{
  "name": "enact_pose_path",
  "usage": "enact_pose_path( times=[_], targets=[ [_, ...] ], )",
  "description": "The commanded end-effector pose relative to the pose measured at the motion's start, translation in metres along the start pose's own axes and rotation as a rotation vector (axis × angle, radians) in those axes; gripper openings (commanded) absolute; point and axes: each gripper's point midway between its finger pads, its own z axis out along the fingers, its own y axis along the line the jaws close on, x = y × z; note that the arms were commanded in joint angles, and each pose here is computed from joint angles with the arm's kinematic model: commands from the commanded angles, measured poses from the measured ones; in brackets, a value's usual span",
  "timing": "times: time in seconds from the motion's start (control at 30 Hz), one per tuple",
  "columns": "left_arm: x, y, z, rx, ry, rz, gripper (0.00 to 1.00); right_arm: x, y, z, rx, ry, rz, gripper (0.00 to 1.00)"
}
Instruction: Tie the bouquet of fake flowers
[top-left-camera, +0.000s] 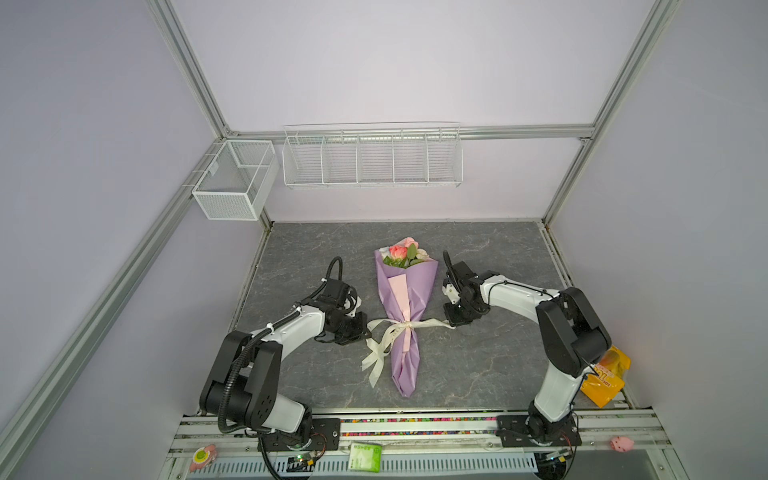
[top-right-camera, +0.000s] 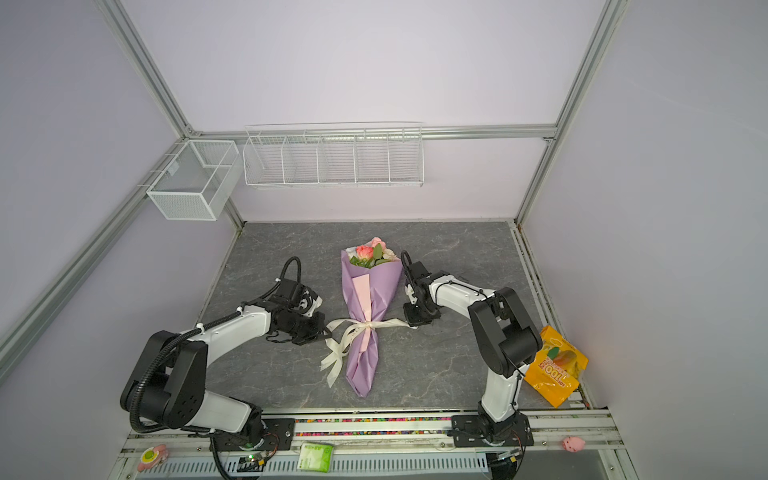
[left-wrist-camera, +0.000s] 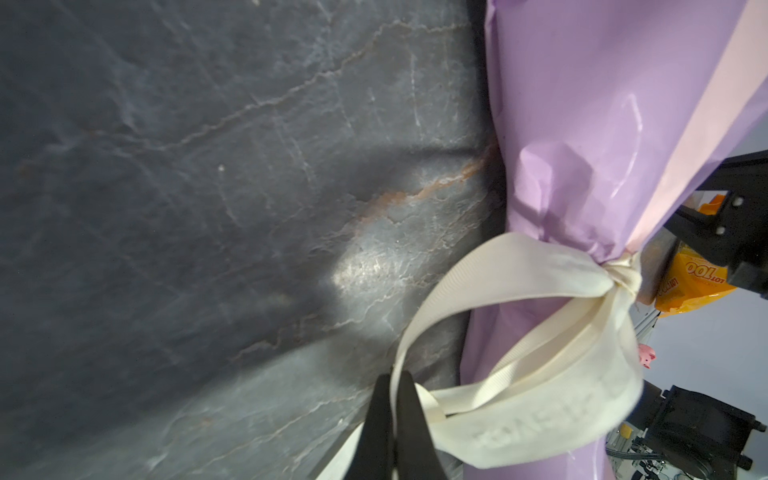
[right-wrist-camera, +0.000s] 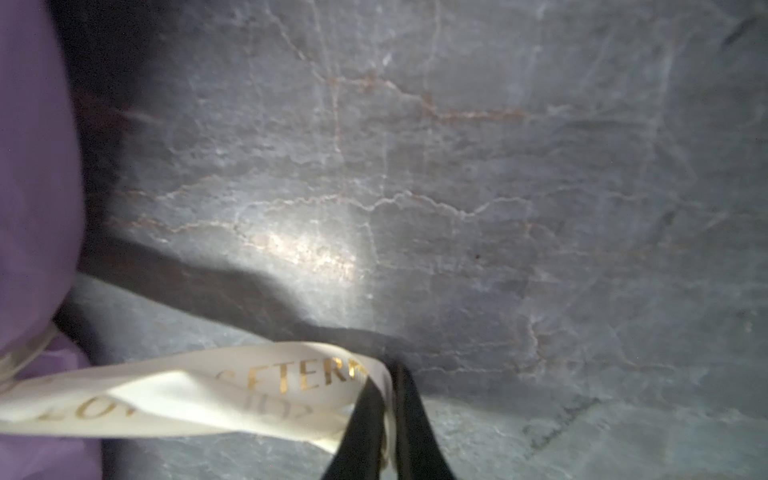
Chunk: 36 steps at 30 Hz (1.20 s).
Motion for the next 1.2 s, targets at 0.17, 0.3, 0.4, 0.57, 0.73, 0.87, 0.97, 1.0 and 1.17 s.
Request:
enact_pose_path(
  times=[0.17, 0.3, 0.4, 0.57, 0.73, 0.87, 0.97, 1.0, 1.17],
  targets=[
    [-0.005, -0.001, -0.002, -0.006, -0.015, 0.012, 0.00, -0.022, 0.025, -0.038, -0.084, -0.170, -0.110, 0.40],
    [-0.007, -0.002, -0.002, 0.000, -0.015, 0.012, 0.00, -0.017, 0.056, -0.031, -0.170, -0.126, -0.220, 0.43],
    [-0.006, -0.002, -0.002, -0.001, -0.012, 0.015, 0.00, -0.013, 0.064, -0.017, -0.160, -0.080, -0.267, 0.44],
    [-0.005, -0.002, -0.004, -0.004, -0.013, 0.016, 0.00, -0.013, 0.058, -0.003, -0.102, -0.069, -0.279, 0.45],
    [-0.005, -0.001, -0.002, -0.005, -0.010, 0.012, 0.00, -0.010, 0.055, 0.004, -0.074, -0.053, -0.318, 0.47],
    [-0.006, -0.003, -0.002, -0.001, -0.011, 0.014, 0.00, -0.007, 0.052, 0.012, -0.043, -0.033, -0.342, 0.46],
    [-0.007, -0.002, -0.003, -0.005, -0.011, 0.013, 0.00, -0.008, 0.052, 0.013, -0.040, -0.036, -0.338, 0.35],
    [-0.006, -0.002, -0.003, -0.006, -0.009, 0.012, 0.00, -0.008, 0.053, 0.012, -0.041, -0.043, -0.333, 0.29],
    [-0.005, -0.001, -0.004, -0.013, -0.013, 0.012, 0.00, -0.011, 0.057, -0.001, -0.061, -0.092, -0.322, 0.11]
  ],
)
